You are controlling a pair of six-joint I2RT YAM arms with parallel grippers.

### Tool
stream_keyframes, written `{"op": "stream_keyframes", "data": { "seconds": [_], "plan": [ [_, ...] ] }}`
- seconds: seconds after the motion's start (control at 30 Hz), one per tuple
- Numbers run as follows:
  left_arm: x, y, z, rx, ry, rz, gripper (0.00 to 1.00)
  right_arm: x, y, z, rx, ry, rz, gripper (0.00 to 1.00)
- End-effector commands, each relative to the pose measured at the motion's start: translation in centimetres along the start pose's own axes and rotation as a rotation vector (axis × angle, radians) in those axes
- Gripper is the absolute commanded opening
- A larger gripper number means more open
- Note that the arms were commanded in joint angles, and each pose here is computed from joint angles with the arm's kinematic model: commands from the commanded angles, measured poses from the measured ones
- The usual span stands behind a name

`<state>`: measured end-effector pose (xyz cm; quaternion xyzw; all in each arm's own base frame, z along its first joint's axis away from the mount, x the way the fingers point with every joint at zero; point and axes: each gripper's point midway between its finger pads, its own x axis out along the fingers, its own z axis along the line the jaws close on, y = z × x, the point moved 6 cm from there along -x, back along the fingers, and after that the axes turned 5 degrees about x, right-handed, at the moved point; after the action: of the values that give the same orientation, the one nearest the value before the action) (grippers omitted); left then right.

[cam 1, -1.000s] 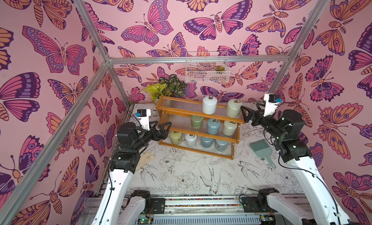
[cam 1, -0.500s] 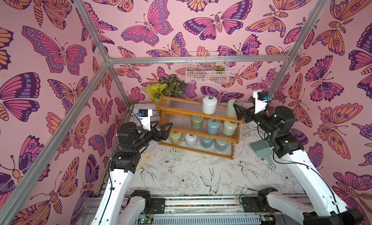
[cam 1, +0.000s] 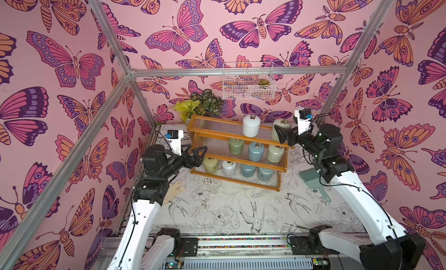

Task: Remove the tea canisters from the shelf
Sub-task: Pick up the tea canister from the shelf.

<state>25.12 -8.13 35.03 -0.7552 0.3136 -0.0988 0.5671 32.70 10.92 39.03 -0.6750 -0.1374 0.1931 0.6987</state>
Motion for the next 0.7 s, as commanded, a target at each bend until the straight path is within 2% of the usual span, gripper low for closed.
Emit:
{"op": "stream_keyframes", "data": {
  "seconds": [0.0, 0.67],
  "plan": [
    [-0.3, -0.2, -0.3, 0.028, 0.0, -0.008, 1.0, 0.4, -0.1, 0.3, 0.005, -0.028, -0.016, 0.99],
    [-0.2, -0.3, -0.1, 0.028, -0.012, -0.007, 1.0, 2.2, 2.4, -0.2, 0.025, -0.016, 0.03, 0.99]
  ]
}}
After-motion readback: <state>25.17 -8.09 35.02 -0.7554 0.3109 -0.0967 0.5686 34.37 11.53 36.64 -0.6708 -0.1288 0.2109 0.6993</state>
